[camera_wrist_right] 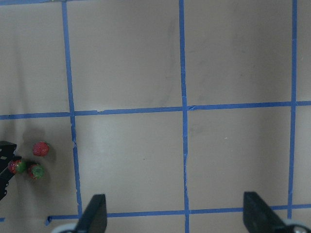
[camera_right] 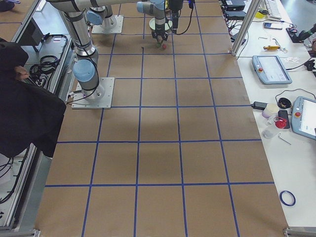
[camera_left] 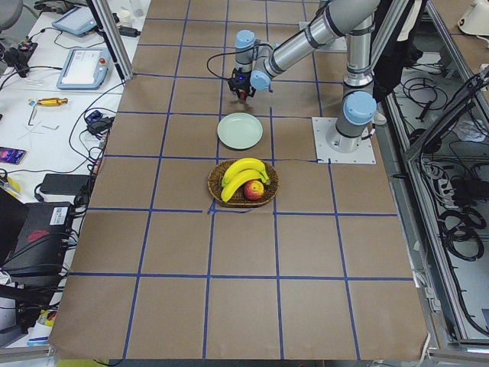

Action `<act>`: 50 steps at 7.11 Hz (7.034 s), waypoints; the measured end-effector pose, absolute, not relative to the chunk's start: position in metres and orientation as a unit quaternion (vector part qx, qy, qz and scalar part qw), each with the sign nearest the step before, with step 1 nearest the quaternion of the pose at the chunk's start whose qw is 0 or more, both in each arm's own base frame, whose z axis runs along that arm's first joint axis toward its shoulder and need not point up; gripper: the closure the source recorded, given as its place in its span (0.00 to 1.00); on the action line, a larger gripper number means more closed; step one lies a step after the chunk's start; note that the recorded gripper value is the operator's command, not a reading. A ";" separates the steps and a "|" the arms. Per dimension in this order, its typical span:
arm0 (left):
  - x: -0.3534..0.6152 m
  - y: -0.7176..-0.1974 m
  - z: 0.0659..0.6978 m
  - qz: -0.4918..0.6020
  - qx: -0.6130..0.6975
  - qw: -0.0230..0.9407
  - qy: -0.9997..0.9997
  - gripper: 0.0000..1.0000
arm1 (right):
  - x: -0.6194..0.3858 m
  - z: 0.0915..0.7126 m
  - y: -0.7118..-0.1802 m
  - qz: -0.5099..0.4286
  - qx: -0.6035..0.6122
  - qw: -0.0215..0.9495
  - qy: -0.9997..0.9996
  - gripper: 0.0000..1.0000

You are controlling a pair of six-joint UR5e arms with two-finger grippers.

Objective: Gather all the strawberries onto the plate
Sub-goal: 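Carry the strawberry onto the green plate and open the left gripper, then return the left gripper to the strawberries and grasp another, then place the second strawberry on the plate and open the left gripper, then move the left gripper to the last strawberry and grasp it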

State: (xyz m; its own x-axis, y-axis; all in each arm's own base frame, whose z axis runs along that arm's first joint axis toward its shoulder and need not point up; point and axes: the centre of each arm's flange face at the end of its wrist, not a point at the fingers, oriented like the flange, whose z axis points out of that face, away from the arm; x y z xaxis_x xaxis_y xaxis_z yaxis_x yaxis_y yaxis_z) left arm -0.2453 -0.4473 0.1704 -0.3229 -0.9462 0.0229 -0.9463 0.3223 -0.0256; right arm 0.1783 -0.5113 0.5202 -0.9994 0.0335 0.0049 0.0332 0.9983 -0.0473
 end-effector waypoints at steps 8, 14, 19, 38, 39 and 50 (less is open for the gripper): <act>-0.065 -0.482 0.212 0.036 0.532 -0.102 -0.840 0.00 | 0.179 0.519 -0.511 0.022 -0.017 -0.001 -1.000 0.00; -0.143 -0.481 0.227 0.044 0.461 -0.061 -0.884 0.00 | 0.180 0.519 -0.511 0.023 -0.017 -0.002 -1.000 0.00; -0.278 -0.447 0.226 0.016 0.114 -0.009 -0.993 0.04 | 0.180 0.519 -0.511 0.021 -0.017 -0.002 -1.000 0.00; -0.239 -0.452 0.222 -0.048 0.026 -0.047 -0.997 0.94 | 0.180 0.519 -0.511 0.022 -0.016 -0.003 -1.000 0.00; -0.201 -0.462 0.231 -0.060 0.050 -0.050 -0.996 0.93 | 0.180 0.519 -0.511 0.023 -0.016 -0.003 -1.000 0.00; -0.127 -0.489 0.254 -0.053 0.068 -0.050 -0.995 0.06 | 0.181 0.517 -0.512 0.023 -0.016 -0.003 -1.000 0.00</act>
